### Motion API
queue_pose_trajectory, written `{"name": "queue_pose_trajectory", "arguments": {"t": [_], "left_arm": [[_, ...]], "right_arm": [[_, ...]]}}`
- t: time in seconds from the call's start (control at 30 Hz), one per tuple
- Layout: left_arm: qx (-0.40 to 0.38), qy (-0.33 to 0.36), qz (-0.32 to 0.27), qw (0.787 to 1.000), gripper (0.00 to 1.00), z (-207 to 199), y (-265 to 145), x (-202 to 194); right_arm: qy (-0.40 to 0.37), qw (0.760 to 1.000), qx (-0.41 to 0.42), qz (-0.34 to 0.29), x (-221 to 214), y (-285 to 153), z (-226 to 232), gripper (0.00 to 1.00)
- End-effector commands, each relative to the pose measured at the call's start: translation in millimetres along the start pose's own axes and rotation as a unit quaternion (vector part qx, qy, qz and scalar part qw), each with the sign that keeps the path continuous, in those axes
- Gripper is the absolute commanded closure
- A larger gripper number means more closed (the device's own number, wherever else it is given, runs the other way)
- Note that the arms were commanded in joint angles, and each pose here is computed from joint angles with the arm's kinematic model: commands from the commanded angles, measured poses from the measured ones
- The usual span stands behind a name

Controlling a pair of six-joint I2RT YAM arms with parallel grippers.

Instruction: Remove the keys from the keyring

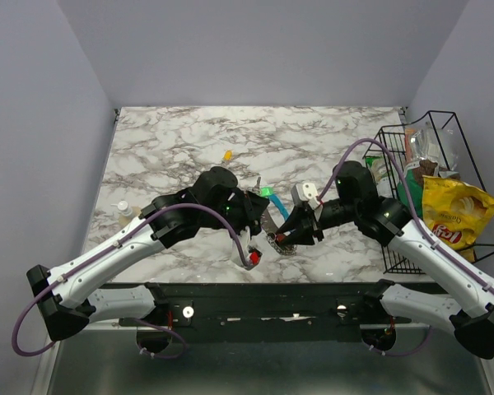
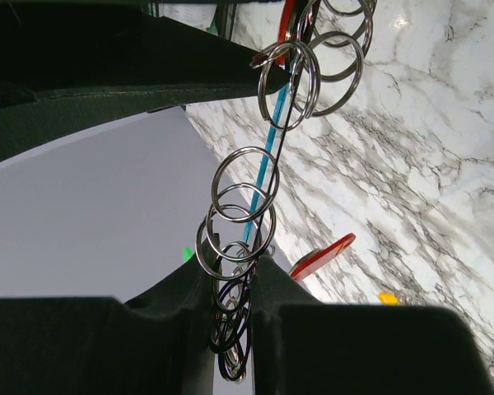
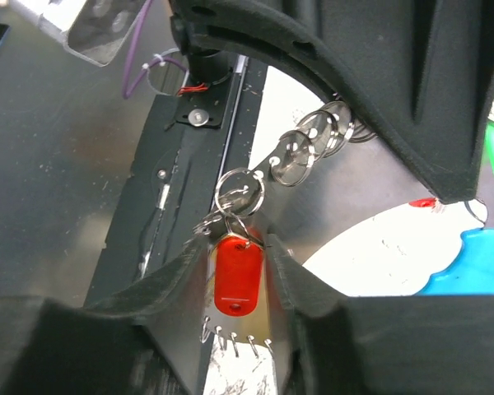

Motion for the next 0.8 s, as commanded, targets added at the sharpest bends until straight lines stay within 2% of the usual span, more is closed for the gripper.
{"name": "queue_pose_trajectory", "arguments": {"t": [0.0, 0.03, 0.1, 0.17, 0.23, 0.5, 0.77], "left_arm": [[0.088, 0.015, 0.019, 0.996, 1.00, 37.5, -11.2, -6.2], [0.088, 0.014, 0.019, 0.996, 1.00, 37.6, -11.1, -6.7], [0.088, 0.014, 0.019, 0.996, 1.00, 38.8, -11.0, -6.8], [0.090, 0.014, 0.020, 0.996, 1.00, 39.8, -11.7, -6.9], [0.089, 0.014, 0.020, 0.996, 1.00, 39.5, -11.7, -7.0], [0.086, 0.010, 0.022, 0.996, 1.00, 34.2, -13.6, -5.3], [0.081, -0.006, 0.020, 0.996, 1.00, 28.9, -15.1, -3.5]], "right_arm": [[0.023, 0.999, -0.021, 0.011, -13.3, 7.2, -5.4, 0.66], [0.026, 0.999, -0.022, 0.012, -14.4, 7.7, -6.0, 0.73], [0.028, 0.999, -0.022, 0.013, -14.5, 8.5, -6.6, 0.80], [0.032, 0.999, -0.022, 0.015, -14.3, 9.3, -7.9, 0.93], [0.033, 0.999, -0.023, 0.016, -13.6, 9.0, -8.0, 0.99], [0.008, 0.999, -0.046, 0.019, -8.5, 1.3, -5.9, 0.99], [-0.046, 0.992, -0.119, 0.016, 18.8, -18.2, -8.3, 0.99]]}}
Point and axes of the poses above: each gripper's point midway between its finger pads, its own y axis out along the fingers, its own z axis along the line the jaws close on, x = y × z, the point moved 7 cm from there along -y, back along the fingers, and after that the axes turned 9 degrees about y, right-handed, at the moved point
